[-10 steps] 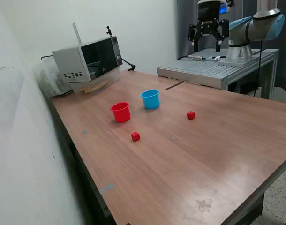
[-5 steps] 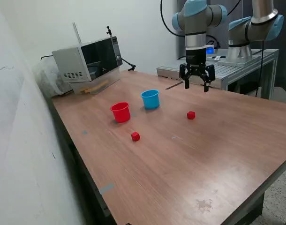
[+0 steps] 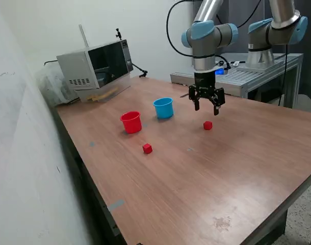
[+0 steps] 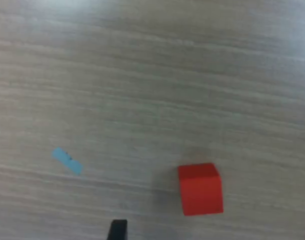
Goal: Place red objects in the red bin, and blue objects in the blue bin.
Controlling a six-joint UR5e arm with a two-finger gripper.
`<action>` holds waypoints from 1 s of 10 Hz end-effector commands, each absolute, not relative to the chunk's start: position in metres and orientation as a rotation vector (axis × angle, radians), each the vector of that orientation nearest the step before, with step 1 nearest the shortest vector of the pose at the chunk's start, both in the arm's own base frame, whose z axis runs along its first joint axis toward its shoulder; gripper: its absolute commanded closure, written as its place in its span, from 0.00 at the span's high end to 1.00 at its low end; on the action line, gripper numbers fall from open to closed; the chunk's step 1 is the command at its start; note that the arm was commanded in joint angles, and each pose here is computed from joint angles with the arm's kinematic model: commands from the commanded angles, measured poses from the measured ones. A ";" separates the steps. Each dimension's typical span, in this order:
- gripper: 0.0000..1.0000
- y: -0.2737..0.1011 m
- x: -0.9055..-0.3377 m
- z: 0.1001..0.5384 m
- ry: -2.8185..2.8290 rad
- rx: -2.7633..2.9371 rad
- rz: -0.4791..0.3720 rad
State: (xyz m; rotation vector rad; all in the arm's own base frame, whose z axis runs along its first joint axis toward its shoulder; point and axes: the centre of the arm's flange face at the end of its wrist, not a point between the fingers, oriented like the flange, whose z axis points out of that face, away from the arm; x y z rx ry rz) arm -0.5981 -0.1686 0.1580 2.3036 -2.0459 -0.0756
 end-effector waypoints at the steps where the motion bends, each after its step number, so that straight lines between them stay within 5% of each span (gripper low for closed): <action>1: 1.00 -0.167 -0.599 0.148 -2.040 2.322 -0.061; 10: 1.00 -0.171 -0.599 0.122 -1.870 2.463 -0.004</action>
